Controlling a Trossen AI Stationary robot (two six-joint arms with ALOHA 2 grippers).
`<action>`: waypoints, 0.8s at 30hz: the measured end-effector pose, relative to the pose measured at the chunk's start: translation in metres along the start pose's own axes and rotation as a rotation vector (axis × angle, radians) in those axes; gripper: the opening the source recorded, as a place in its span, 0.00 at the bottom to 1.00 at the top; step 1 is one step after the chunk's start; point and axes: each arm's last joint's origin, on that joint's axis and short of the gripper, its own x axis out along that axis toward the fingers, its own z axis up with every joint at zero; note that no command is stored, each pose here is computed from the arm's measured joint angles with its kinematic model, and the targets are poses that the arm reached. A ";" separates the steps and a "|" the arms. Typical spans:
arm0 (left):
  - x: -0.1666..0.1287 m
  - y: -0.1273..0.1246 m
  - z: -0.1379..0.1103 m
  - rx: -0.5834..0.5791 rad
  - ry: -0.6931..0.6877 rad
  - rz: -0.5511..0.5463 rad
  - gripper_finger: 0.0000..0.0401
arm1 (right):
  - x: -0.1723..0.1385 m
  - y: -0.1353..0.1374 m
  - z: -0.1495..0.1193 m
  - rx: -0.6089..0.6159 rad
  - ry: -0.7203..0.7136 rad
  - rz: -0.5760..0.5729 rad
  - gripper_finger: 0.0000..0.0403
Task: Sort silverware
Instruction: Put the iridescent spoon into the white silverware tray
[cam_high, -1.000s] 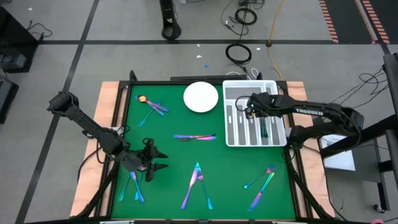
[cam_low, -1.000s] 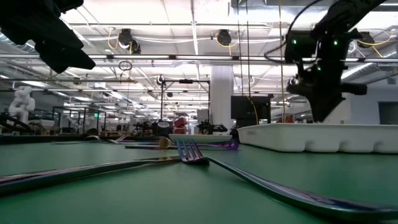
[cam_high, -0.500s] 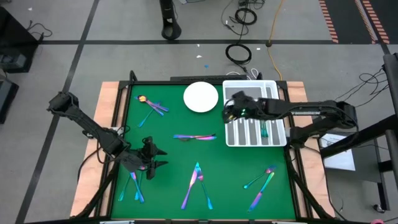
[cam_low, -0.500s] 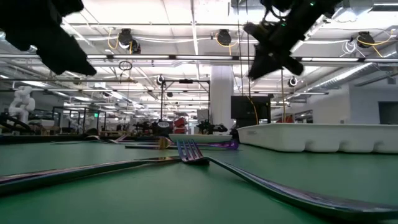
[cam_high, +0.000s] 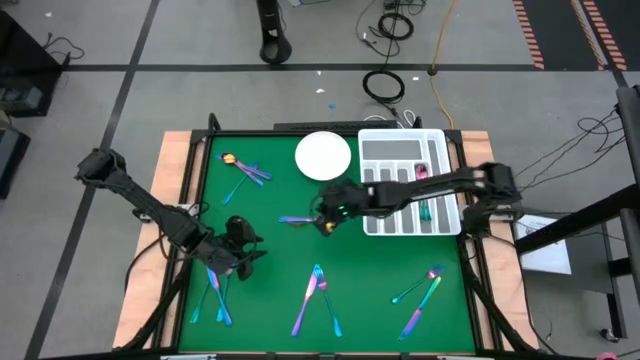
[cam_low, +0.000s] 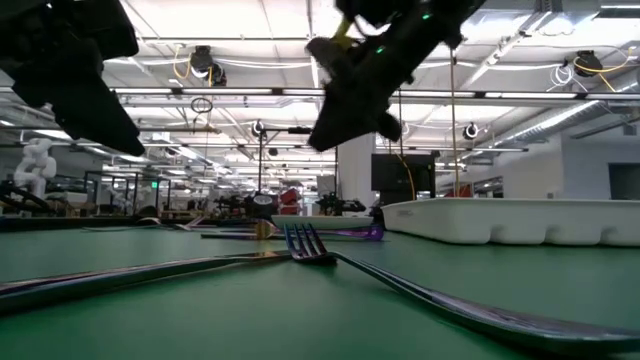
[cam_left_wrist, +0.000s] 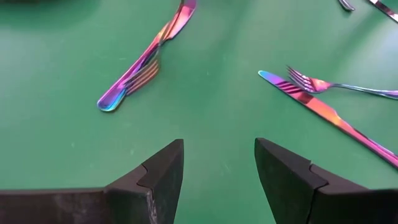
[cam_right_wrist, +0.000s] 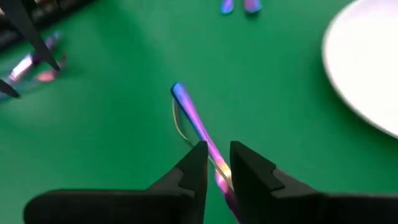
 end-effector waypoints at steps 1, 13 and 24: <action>0.000 0.000 0.000 -0.006 0.001 0.003 0.50 | 0.008 0.003 0.000 -0.015 0.008 -0.002 0.15; 0.003 0.012 0.004 -0.003 -0.079 0.161 0.50 | 0.069 0.015 0.009 -0.101 0.064 -0.044 0.15; 0.004 0.032 0.006 -0.135 -0.194 0.394 0.50 | 0.079 0.003 0.057 -0.152 -0.009 -0.007 0.15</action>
